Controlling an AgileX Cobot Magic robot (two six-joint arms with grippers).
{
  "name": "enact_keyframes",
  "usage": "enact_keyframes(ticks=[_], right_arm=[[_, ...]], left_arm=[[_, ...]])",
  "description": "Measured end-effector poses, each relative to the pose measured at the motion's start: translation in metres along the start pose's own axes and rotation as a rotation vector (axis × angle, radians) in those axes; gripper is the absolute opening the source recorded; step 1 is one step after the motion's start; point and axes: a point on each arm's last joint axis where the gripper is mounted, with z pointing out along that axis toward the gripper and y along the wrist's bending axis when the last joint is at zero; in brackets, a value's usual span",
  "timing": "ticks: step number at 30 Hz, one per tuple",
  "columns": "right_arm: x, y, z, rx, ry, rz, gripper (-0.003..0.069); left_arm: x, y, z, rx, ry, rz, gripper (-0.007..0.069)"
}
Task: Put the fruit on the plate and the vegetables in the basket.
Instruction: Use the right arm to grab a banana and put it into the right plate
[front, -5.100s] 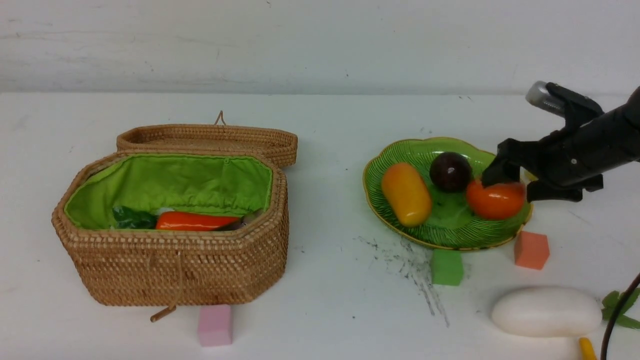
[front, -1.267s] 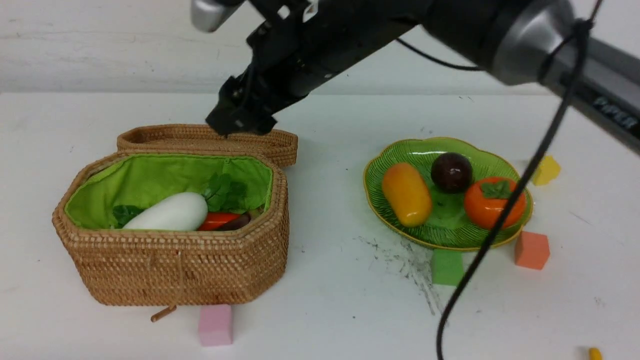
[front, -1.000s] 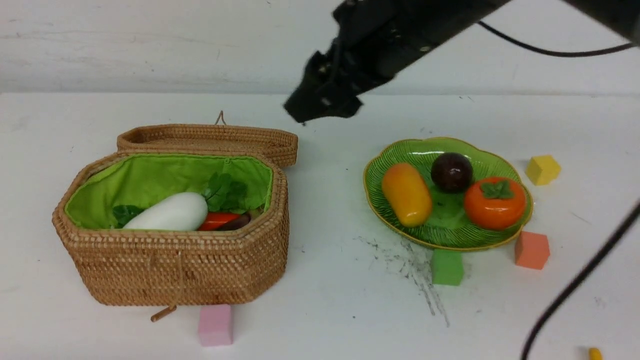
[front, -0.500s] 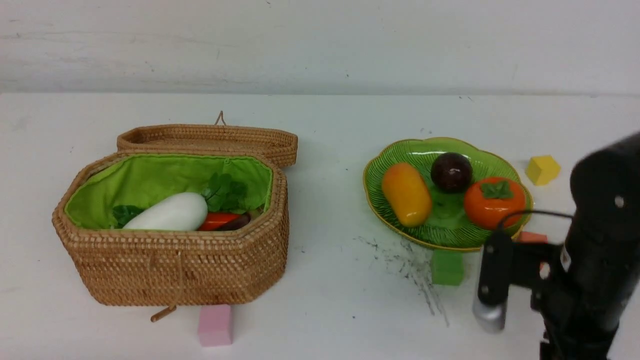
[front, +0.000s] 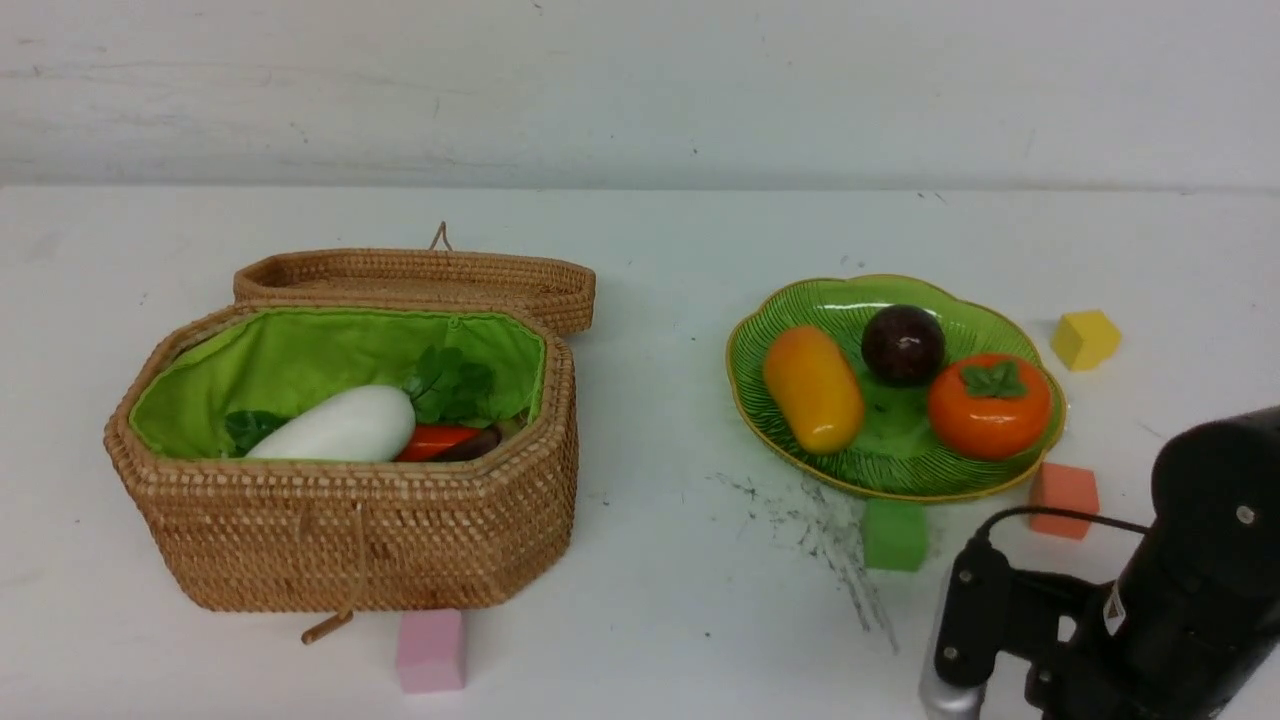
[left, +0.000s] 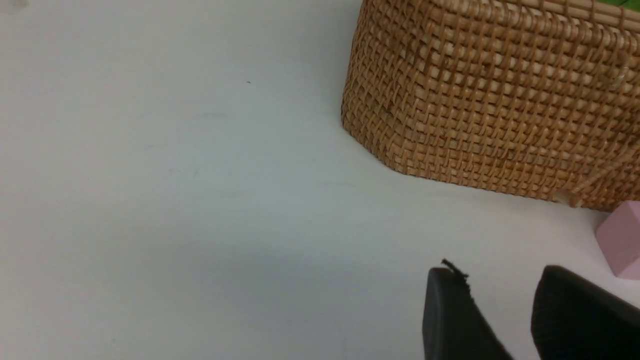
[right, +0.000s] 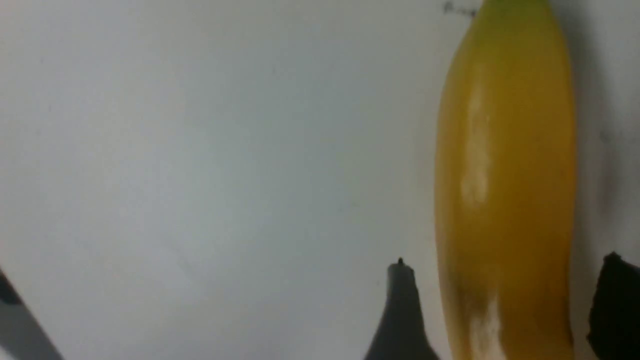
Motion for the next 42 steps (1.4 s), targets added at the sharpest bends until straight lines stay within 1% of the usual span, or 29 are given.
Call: enact_keyframes(ticks=[3,4,5,6,7,14,18,20,23,28,31,32,33,35,36,38,42], right_arm=[[-0.001,-0.002,0.005,0.006,-0.008,0.008,0.0459],[0.0,-0.003,0.01,0.005,0.001,0.01,0.0409],[0.0,-0.003,0.011,0.003,0.004,0.01,0.0402],[0.001,-0.004,0.015,-0.003,0.017,0.008,0.0351],[0.001,-0.004,0.016,-0.005,0.023,0.006,0.0321],[-0.003,-0.008,0.013,-0.008,0.032,-0.004,0.0325],[-0.026,-0.022,-0.016,0.018,-0.012,0.008,0.0325],[-0.035,-0.032,-0.032,0.05,-0.051,0.041,0.0325],[-0.051,-0.056,-0.068,0.147,-0.158,0.085,0.0325],[-0.076,-0.097,-0.101,0.274,-0.259,0.097,0.0325],[-0.097,-0.121,-0.097,0.287,-0.255,0.086,0.0325],[-0.098,-0.123,-0.096,0.286,-0.254,0.086,0.0325],[-0.107,-0.135,-0.084,0.264,-0.235,0.098,0.0325],[-0.117,-0.15,-0.069,0.238,-0.22,0.14,0.0325],[-0.118,-0.151,-0.068,0.236,-0.218,0.141,0.0325],[-0.125,-0.169,-0.052,0.21,-0.229,0.259,0.0325],[-0.128,-0.182,-0.045,0.177,-0.277,0.446,0.0325]], left_arm=[[0.0,0.0,0.0,0.0,0.0,0.0,0.0239],[0.0,0.0,0.0,0.0,0.0,0.0,0.0239],[0.0,0.0,0.0,0.0,0.0,0.0,0.0239],[0.0,0.0,0.0,0.0,0.0,0.0,0.0239],[0.0,0.0,0.0,0.0,0.0,0.0,0.0239],[0.0,0.0,0.0,0.0,0.0,0.0,0.0239],[0.0,0.0,0.0,0.0,0.0,0.0,0.0239],[0.0,0.0,0.0,0.0,0.0,0.0,0.0239],[0.0,0.0,0.0,0.0,0.0,0.0,0.0239],[0.0,0.0,0.0,0.0,0.0,0.0,0.0239],[0.0,0.0,0.0,0.0,0.0,0.0,0.0239],[0.0,0.0,0.0,0.0,0.0,0.0,0.0239],[0.0,0.0,0.0,0.0,0.0,0.0,0.0239],[0.0,0.0,0.0,0.0,0.0,0.0,0.0239],[0.0,0.0,0.0,0.0,0.0,0.0,0.0239],[0.0,0.0,0.0,0.0,0.0,0.0,0.0239],[0.0,0.0,0.0,0.0,0.0,0.0,0.0239]])
